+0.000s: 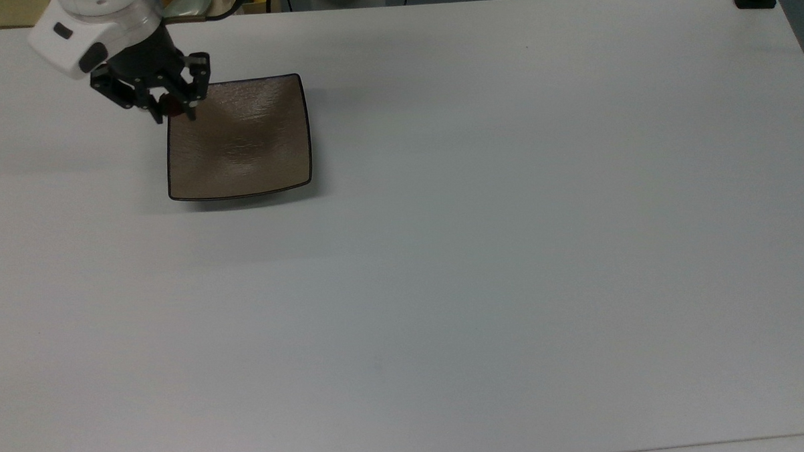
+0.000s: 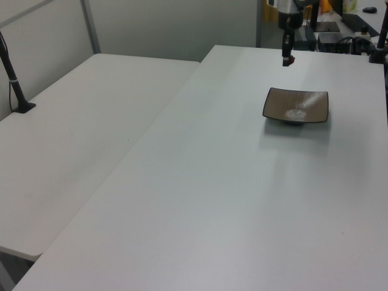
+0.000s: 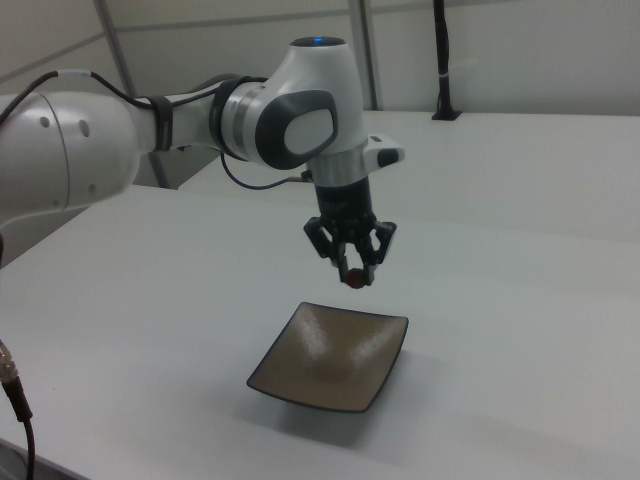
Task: Strawberries on a ceramic plate
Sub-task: 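Lift the strawberry and carry it over the brown plate, then lower the strawberry onto the plate and open the gripper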
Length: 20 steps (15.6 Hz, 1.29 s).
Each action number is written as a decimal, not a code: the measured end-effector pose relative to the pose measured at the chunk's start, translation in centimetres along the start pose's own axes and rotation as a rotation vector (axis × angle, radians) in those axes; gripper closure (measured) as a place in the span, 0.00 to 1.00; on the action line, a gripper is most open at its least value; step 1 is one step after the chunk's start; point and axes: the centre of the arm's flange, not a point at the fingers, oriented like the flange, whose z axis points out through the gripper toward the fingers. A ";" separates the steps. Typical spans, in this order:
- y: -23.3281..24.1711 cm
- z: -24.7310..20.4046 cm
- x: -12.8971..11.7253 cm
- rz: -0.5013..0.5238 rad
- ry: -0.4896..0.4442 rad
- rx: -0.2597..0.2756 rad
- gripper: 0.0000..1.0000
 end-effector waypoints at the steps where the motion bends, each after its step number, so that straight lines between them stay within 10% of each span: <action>1: -0.5 0.3 -0.3 -0.017 -0.025 0.012 0.61; 10: -3.5 6.9 -2.6 -0.135 -0.173 0.088 0.61; 20: -4.9 13.4 -2.5 -0.161 -0.017 0.013 0.61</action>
